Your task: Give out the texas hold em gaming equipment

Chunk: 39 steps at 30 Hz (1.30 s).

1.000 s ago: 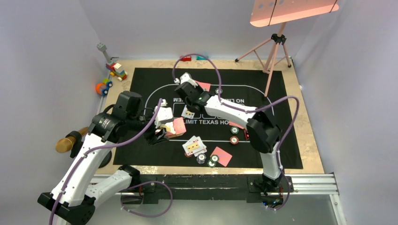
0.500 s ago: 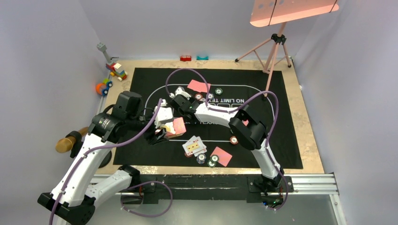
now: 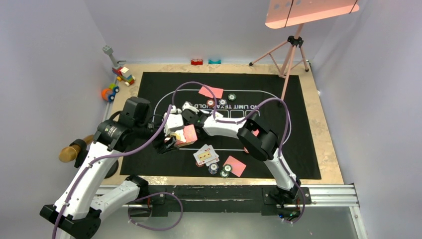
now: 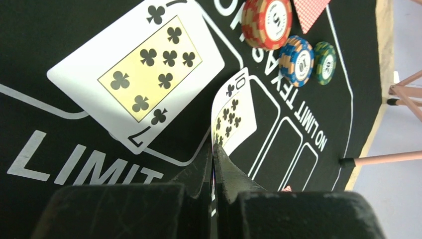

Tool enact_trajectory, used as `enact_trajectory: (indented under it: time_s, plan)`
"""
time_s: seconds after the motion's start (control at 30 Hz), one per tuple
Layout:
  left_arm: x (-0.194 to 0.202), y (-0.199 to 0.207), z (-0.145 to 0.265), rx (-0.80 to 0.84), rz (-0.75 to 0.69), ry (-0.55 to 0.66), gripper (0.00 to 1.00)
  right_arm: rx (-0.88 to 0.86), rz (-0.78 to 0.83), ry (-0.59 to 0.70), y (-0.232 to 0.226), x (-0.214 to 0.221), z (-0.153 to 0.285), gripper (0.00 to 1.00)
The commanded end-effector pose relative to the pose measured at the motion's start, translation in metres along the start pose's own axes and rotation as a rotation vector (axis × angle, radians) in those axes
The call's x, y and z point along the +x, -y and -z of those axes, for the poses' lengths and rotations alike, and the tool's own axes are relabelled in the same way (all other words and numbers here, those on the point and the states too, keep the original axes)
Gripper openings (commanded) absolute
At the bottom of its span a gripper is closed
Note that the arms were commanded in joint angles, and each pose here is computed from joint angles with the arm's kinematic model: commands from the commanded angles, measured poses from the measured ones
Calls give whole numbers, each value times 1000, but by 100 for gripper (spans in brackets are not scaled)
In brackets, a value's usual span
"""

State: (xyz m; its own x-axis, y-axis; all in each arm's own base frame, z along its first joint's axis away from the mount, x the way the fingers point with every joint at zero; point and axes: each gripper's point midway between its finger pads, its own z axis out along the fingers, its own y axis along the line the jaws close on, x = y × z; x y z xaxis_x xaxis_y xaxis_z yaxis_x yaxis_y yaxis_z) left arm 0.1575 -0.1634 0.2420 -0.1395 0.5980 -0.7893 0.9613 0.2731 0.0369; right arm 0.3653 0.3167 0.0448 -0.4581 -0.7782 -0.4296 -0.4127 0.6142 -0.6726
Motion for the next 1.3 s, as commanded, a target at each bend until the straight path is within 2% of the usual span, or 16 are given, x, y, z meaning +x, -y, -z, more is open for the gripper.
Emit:
enact_trajectory:
  time_s: [0.0,0.2,0.4,0.6,0.73,0.87,1.07,1.27]
  plan:
    - [-10,-1,1,8,-23,40,0,-36,-48,6,-7,-1,0,7]
    - [-11,-2,1,5,-23,40,0,-112,-66,5,-19,-1,3,36]
    - [-11,-2,1,3,-22,37,0,-200,-126,21,-29,-7,12,44]
    - [-10,-2,2,2,-24,35,0,-279,-197,66,-25,-29,32,48]
    - [-10,-2,3,1,-24,35,0,-339,-306,92,-1,-49,52,52]
    - [-11,-2,3,0,-28,35,0,-444,-504,87,43,-63,71,56]
    - [-11,-1,2,7,-29,39,0,-746,-822,100,103,-67,114,64]
    - [-11,-3,2,2,-34,34,0,-1229,-941,301,123,-83,206,84]
